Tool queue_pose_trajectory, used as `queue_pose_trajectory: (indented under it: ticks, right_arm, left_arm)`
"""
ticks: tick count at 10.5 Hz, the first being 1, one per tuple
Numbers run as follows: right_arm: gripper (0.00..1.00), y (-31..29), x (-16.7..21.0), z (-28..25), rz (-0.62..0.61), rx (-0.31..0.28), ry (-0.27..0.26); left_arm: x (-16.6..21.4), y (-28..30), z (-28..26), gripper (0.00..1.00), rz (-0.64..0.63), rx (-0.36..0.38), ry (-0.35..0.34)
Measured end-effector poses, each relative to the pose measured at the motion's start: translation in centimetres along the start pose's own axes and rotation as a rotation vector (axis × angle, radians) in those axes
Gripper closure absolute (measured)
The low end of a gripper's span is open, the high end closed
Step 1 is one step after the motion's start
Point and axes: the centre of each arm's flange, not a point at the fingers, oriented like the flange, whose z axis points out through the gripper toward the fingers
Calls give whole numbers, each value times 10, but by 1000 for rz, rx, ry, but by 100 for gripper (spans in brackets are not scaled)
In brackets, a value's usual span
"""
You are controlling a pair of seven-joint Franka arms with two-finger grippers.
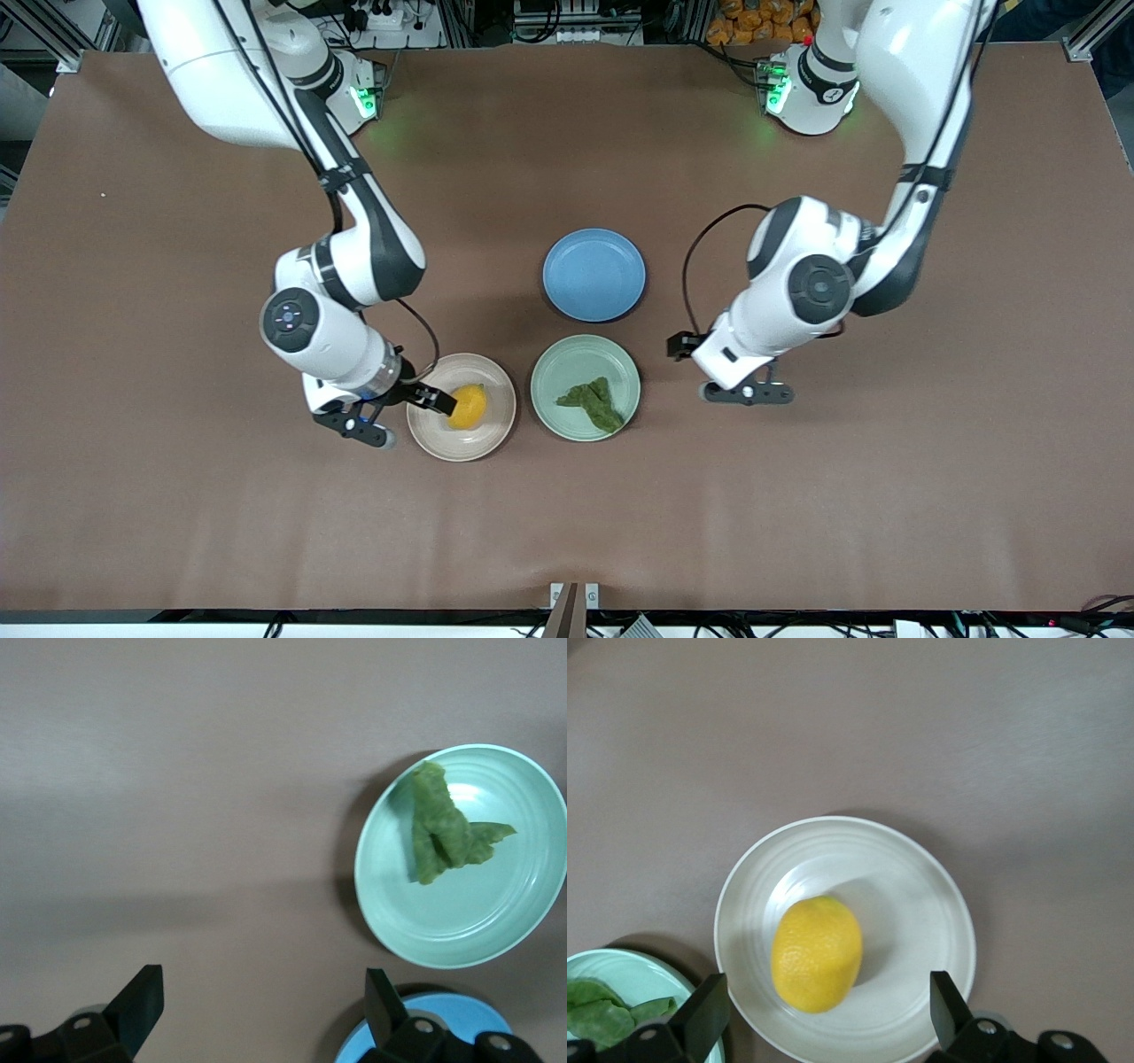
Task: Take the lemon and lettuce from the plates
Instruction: 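Lower both grippers and close them on the lemon and lettuce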
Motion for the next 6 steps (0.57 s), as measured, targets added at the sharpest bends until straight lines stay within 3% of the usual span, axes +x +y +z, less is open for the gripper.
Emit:
queue_pose_trajectory:
  ticks: [4,6]
  right_arm:
    - [0,-10,-19,36,-28,-24,-30]
    - [0,-13,-24,48,-36,-30,-37]
  left_arm:
    - [0,47,35,0,-43,-33,38]
    - [5,68,52,0,-78,-71,91]
